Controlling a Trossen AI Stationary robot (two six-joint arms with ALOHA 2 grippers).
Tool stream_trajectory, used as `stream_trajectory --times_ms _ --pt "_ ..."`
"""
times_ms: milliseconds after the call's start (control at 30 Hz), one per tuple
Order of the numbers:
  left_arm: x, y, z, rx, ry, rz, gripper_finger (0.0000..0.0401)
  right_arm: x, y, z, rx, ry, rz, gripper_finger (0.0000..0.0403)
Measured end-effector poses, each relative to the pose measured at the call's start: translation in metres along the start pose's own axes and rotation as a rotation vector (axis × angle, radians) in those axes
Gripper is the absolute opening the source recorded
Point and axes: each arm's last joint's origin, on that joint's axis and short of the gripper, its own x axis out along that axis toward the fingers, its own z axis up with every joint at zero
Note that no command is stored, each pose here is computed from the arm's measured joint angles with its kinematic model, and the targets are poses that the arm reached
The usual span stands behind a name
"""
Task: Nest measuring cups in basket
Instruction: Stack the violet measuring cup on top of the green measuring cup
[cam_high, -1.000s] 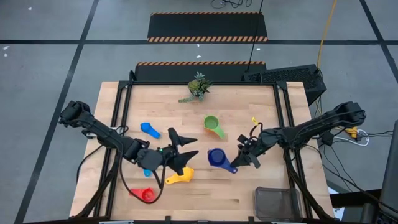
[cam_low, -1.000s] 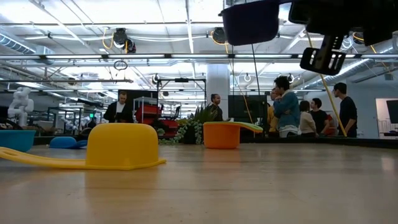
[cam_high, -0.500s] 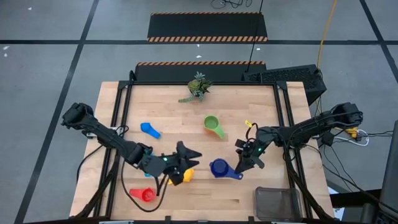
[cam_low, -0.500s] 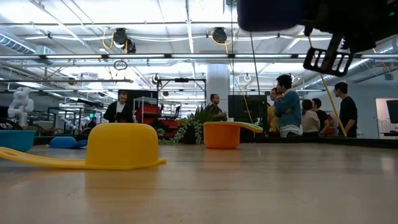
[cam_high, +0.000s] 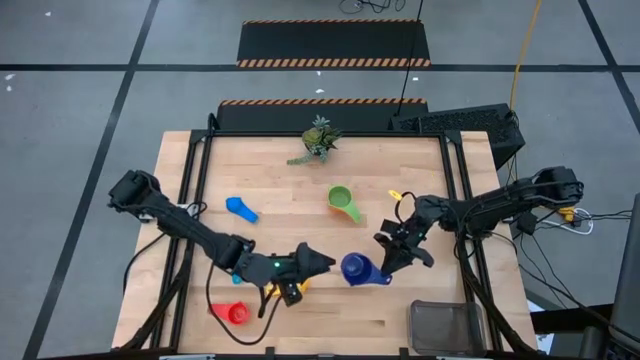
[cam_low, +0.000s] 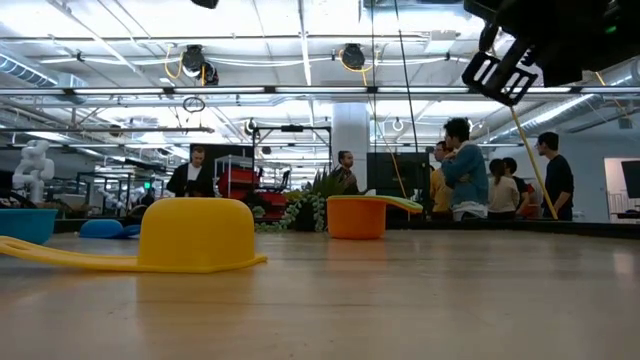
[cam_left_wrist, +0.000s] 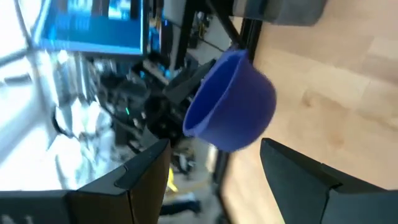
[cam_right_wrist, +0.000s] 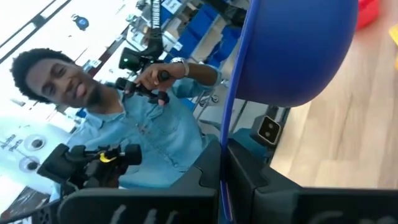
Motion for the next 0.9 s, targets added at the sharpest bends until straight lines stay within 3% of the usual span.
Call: stream_trajectory --times_ms 200,467,700,900 --pt "0.005 0.004 -0.005 0.173 -0.083 0.009 0.025 0.0 0.001 0.0 -0.017 0.037 0.052 0.0" --pt "0.015 0.008 -0.024 0.227 -0.15 0.003 0.025 0.008 -0.018 -0.006 0.028 0.09 0.043 0.0" --pt "0.017 0.006 -0.026 0.24 -0.19 -0.028 0.025 0.015 -0.029 -0.005 0.002 0.084 0.133 0.0" --pt "0.017 0.005 -0.025 0.241 -0.228 -0.035 0.025 0.012 -0.041 -0.004 0.027 0.064 0.11 0.0"
